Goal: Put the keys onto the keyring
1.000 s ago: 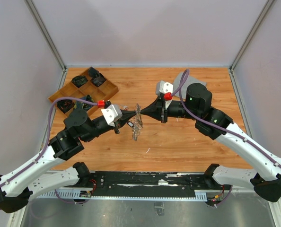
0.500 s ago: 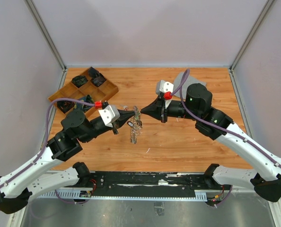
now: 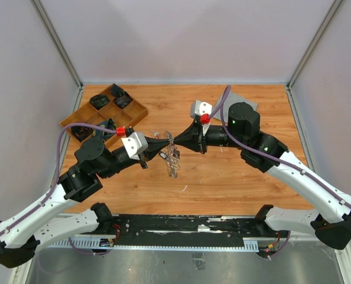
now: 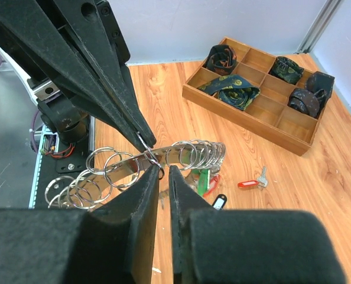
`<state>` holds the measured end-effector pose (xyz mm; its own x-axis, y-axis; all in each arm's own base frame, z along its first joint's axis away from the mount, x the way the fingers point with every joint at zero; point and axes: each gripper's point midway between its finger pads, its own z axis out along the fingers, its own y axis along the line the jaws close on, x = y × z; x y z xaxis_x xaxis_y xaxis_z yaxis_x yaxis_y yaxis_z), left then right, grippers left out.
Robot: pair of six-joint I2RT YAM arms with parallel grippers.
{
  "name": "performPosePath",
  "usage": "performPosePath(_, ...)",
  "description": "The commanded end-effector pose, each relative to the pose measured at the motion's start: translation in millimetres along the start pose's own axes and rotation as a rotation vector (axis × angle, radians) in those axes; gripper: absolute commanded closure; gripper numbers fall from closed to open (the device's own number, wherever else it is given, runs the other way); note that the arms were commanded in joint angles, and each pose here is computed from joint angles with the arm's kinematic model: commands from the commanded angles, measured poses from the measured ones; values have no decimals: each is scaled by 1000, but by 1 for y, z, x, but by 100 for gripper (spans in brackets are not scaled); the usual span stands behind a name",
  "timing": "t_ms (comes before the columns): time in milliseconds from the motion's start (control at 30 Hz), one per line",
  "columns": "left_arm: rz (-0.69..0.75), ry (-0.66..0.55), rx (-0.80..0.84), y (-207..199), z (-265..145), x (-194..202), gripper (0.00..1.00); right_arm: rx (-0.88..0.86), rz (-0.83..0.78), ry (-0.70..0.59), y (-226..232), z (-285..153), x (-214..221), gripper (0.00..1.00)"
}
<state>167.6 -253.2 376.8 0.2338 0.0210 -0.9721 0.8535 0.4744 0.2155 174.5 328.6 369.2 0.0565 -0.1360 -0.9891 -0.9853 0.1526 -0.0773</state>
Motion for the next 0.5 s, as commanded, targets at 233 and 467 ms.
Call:
performPosePath(233,-40,-181,29,-7,-7,-42,99,10,-134,-108,11,-27,-37,79)
performPosePath(467,-86,-256,58,-13,-14,-60,100,-89,-172,-158,31,-34,-52,79)
